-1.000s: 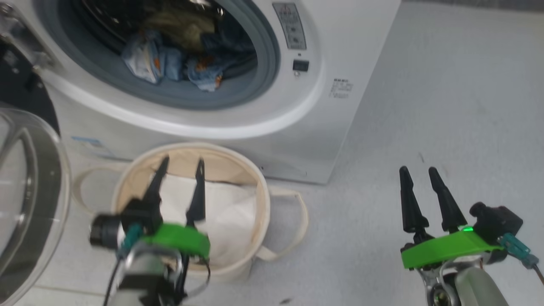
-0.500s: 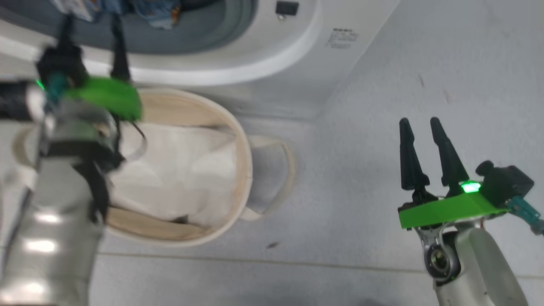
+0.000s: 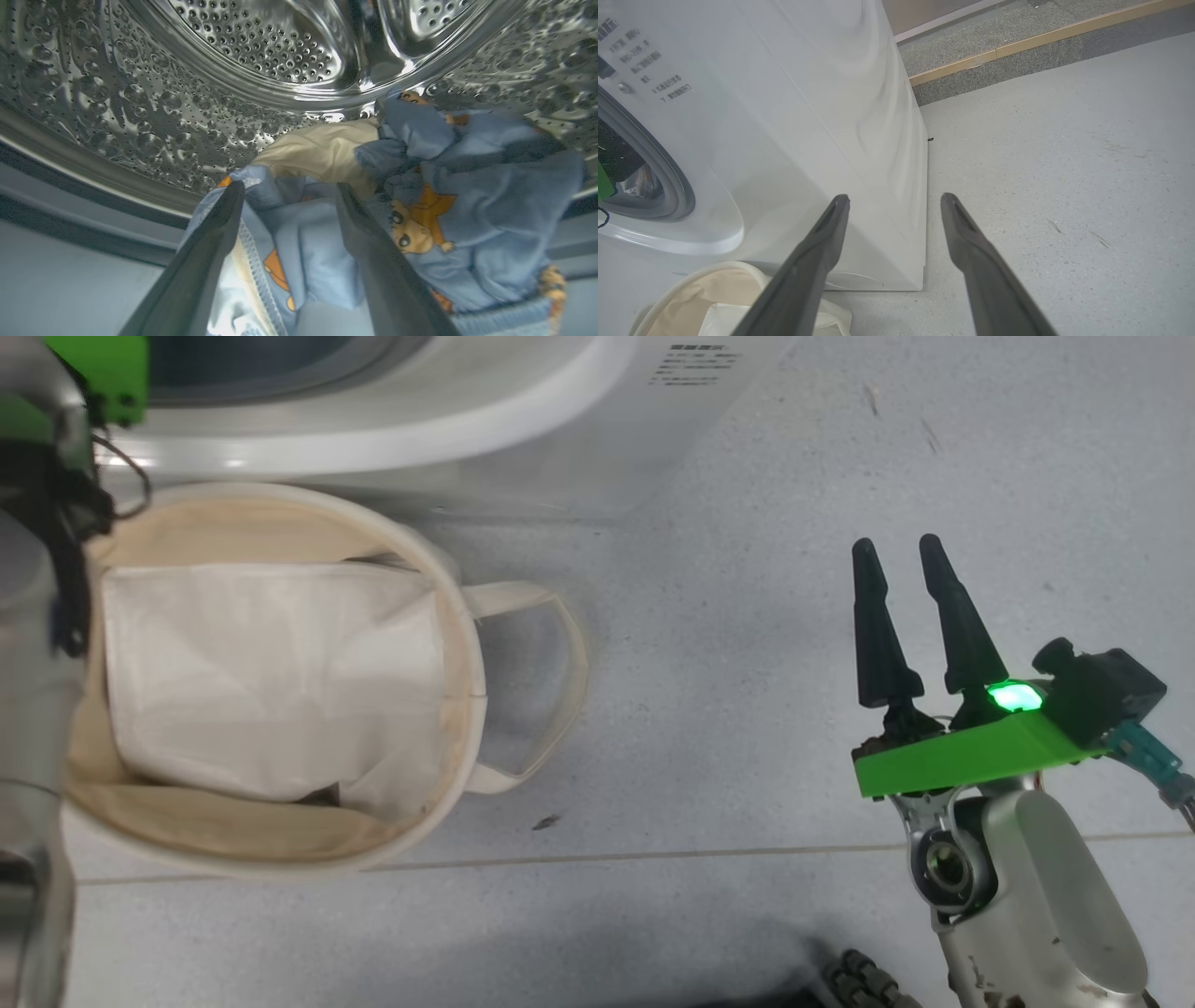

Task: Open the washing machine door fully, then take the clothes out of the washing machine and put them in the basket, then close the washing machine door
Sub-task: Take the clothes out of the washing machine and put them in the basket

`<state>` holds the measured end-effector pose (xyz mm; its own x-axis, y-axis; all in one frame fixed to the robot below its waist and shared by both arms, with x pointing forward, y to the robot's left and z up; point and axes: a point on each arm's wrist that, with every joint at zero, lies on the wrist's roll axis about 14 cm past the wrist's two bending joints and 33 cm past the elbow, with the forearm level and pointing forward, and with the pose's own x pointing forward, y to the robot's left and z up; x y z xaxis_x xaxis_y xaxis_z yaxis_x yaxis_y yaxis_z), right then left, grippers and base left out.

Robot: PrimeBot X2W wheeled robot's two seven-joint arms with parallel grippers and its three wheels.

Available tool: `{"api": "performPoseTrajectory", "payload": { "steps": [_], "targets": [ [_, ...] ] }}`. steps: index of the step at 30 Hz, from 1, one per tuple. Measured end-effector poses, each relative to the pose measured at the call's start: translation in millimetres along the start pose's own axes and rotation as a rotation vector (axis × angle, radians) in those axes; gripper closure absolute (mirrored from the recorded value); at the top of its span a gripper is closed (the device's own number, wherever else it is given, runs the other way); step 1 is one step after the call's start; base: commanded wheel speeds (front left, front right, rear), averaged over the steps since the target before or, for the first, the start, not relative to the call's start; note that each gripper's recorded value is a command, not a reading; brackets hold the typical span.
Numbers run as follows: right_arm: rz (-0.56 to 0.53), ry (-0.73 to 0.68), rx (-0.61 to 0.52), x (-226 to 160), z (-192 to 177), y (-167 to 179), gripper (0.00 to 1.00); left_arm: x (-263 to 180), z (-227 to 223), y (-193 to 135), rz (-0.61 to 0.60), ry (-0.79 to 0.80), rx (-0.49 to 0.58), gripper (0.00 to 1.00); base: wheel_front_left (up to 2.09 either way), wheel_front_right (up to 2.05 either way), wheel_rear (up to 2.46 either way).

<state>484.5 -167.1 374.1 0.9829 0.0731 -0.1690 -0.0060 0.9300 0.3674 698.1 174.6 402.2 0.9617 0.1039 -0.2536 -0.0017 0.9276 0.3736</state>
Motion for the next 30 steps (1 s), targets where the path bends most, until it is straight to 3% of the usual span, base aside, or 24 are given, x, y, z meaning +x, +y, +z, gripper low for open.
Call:
{"api": "performPoseTrajectory", "payload": {
  "steps": [7,15,16,17,18,19,30],
  "targets": [
    [-0.017,0.006,-0.009,-1,-2,-7,0.00,11,-20,0,0.007,0.084,0.135,0.00,0.00,0.00,0.00],
    [-0.007,0.009,-0.009,1,-4,-5,0.00,11,-47,2,0.020,0.177,0.180,0.00,0.00,0.00,0.00],
    [-0.006,0.010,-0.010,1,-5,-5,0.00,12,-45,3,0.022,0.171,0.179,0.06,0.00,0.00,0.00],
    [-0.004,0.009,-0.012,2,-4,-4,0.00,13,-44,4,0.022,0.163,0.179,0.89,0.00,0.00,0.00],
    [-0.001,0.008,-0.015,3,-4,-3,0.00,12,-45,4,0.021,0.159,0.180,0.89,0.00,0.00,0.00],
    [0.003,0.005,-0.017,4,-3,-2,0.00,12,-45,4,0.021,0.155,0.179,1.00,0.00,0.00,0.00],
    [0.025,-0.026,-0.023,4,10,7,0.00,6,-15,13,0.027,0.008,0.119,1.00,0.00,0.00,0.00]
  ]
}}
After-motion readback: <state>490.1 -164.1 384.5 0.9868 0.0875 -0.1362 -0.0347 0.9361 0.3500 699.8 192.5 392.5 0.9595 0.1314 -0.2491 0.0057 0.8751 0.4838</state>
